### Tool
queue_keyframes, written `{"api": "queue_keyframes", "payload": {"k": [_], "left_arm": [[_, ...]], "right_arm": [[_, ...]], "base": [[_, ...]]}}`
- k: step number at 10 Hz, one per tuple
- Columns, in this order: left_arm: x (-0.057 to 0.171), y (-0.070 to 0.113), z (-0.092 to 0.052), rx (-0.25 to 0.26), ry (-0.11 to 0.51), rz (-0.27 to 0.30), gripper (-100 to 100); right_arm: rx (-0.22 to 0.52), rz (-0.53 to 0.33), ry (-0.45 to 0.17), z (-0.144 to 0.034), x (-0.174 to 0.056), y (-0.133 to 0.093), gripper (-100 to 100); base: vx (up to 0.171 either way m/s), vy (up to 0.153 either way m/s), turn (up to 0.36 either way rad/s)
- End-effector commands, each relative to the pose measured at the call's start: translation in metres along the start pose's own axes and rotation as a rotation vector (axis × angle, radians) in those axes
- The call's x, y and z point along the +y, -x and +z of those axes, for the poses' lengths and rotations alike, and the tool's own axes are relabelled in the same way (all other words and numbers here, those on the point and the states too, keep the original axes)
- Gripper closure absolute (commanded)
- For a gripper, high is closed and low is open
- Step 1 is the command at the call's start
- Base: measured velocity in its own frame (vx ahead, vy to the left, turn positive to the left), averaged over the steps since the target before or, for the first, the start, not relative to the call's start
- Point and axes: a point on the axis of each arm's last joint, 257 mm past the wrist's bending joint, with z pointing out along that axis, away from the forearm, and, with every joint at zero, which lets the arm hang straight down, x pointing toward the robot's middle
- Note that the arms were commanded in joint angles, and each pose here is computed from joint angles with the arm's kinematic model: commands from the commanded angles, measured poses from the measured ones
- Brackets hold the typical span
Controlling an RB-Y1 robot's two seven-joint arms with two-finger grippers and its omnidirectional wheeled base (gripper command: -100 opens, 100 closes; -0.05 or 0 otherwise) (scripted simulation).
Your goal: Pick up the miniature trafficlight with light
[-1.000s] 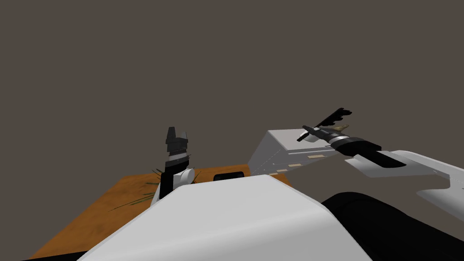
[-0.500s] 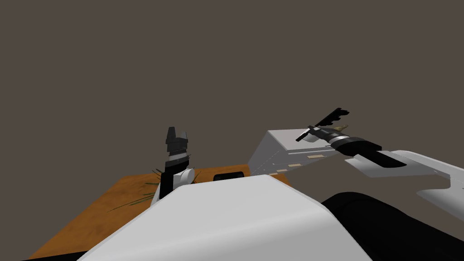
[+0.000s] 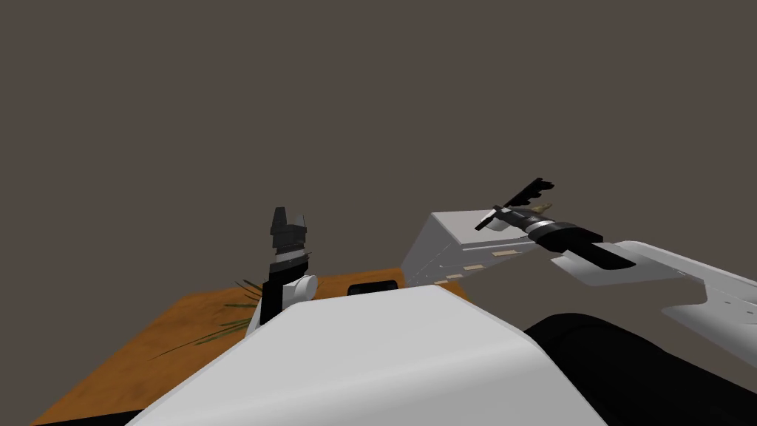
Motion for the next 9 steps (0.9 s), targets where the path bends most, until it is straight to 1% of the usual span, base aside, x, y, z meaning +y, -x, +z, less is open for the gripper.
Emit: {"api": "queue_keyframes", "payload": {"k": [1,2,3,4,5,6,7,8,9], "left_arm": [[0.000,0.000,0.000,0.000,0.000,0.000,0],[0.000,0.000,0.000,0.000,0.000,0.000,0],[0.000,0.000,0.000,0.000,0.000,0.000,0],[0.000,0.000,0.000,0.000,0.000,0.000,0],[0.000,0.000,0.000,0.000,0.000,0.000,0],[0.000,0.000,0.000,0.000,0.000,0.000,0],[0.000,0.000,0.000,0.000,0.000,0.000,0],[0.000,0.000,0.000,0.000,0.000,0.000,0],[0.000,0.000,0.000,0.000,0.000,0.000,0]], "right_arm": [[0.020,0.009,0.006,0.003,0.016,-0.009,100],[0.019,-0.003,0.020,0.004,0.025,-0.008,100],[0.030,0.010,0.015,0.005,0.032,-0.013,100],[0.027,-0.005,0.035,0.005,0.045,-0.010,100],[0.032,0.007,0.039,0.006,0.056,-0.013,100],[0.029,-0.008,0.050,0.006,0.065,-0.011,100],[0.032,0.001,0.045,0.007,0.073,-0.014,100],[0.026,-0.011,0.063,0.006,0.085,-0.010,100],[0.027,0.000,0.053,0.006,0.090,-0.012,100]], "base": [[0.010,-0.073,-0.087],[0.002,-0.059,-0.055],[-0.013,-0.066,-0.079],[-0.005,-0.061,-0.066],[0.007,-0.069,-0.119],[0.005,-0.053,-0.053],[0.005,-0.062,-0.093],[0.004,-0.059,-0.046],[0.001,-0.079,-0.120]]}}
